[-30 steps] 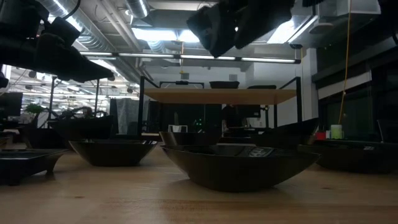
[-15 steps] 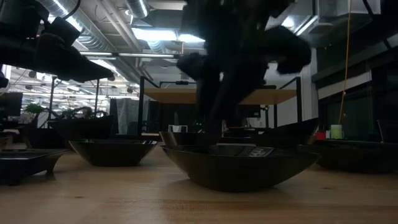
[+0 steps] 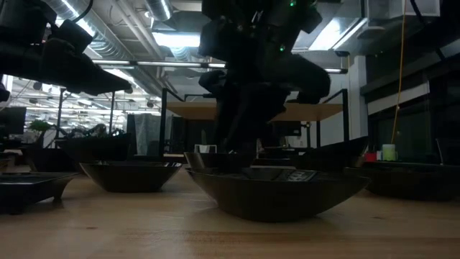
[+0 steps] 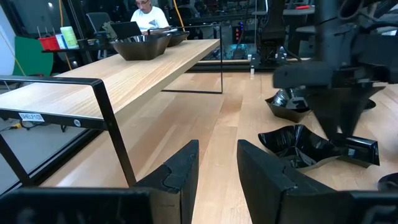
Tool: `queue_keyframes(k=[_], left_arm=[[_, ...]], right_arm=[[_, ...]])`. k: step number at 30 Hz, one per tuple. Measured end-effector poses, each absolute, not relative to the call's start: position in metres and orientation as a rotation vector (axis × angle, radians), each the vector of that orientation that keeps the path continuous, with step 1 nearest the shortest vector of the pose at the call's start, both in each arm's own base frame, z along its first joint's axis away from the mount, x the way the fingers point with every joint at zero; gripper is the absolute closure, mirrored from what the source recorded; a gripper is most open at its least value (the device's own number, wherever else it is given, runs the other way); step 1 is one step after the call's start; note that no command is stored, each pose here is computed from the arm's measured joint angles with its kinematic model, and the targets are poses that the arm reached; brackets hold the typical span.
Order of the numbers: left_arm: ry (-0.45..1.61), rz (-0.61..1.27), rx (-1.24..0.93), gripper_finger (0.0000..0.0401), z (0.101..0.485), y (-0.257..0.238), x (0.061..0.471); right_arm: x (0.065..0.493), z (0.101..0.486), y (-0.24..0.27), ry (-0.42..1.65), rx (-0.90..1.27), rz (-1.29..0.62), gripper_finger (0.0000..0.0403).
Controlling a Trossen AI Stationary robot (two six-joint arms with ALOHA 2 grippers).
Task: Pick & Place Mini shaped plates
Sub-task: Stack the distorted square plate on top of the distorted square plate on the shelf
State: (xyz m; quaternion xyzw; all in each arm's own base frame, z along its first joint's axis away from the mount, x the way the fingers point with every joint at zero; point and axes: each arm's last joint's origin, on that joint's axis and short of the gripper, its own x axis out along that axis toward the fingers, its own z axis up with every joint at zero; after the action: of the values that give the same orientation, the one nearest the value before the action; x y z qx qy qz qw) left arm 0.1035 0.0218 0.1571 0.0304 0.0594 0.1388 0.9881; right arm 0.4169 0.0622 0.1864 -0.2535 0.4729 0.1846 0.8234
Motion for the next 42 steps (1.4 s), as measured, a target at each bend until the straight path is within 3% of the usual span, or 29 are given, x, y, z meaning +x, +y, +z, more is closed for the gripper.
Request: queue_keyframes(k=[28, 32, 40, 42], left_arm=[[0.119, 0.278, 0.061, 0.0297, 0.157, 0.022, 0.104], [0.119, 0.279, 0.061, 0.0297, 0.157, 0.022, 0.103], [0.119, 0.279, 0.061, 0.0297, 0.157, 0.022, 0.104], [0.119, 0.279, 0.061, 0.0297, 0.157, 0.022, 0.103]], right_arm=[[0.420, 0.158, 0.045, 1.121, -0.490, 0.364, 0.0254], [0.421, 0.160, 0.045, 1.113, -0.490, 0.362, 0.0280], [0.419, 0.162, 0.045, 1.117, -0.490, 0.359, 0.0387], [0.419, 0.162, 0.045, 1.121, -0.489, 0.359, 0.0395]])
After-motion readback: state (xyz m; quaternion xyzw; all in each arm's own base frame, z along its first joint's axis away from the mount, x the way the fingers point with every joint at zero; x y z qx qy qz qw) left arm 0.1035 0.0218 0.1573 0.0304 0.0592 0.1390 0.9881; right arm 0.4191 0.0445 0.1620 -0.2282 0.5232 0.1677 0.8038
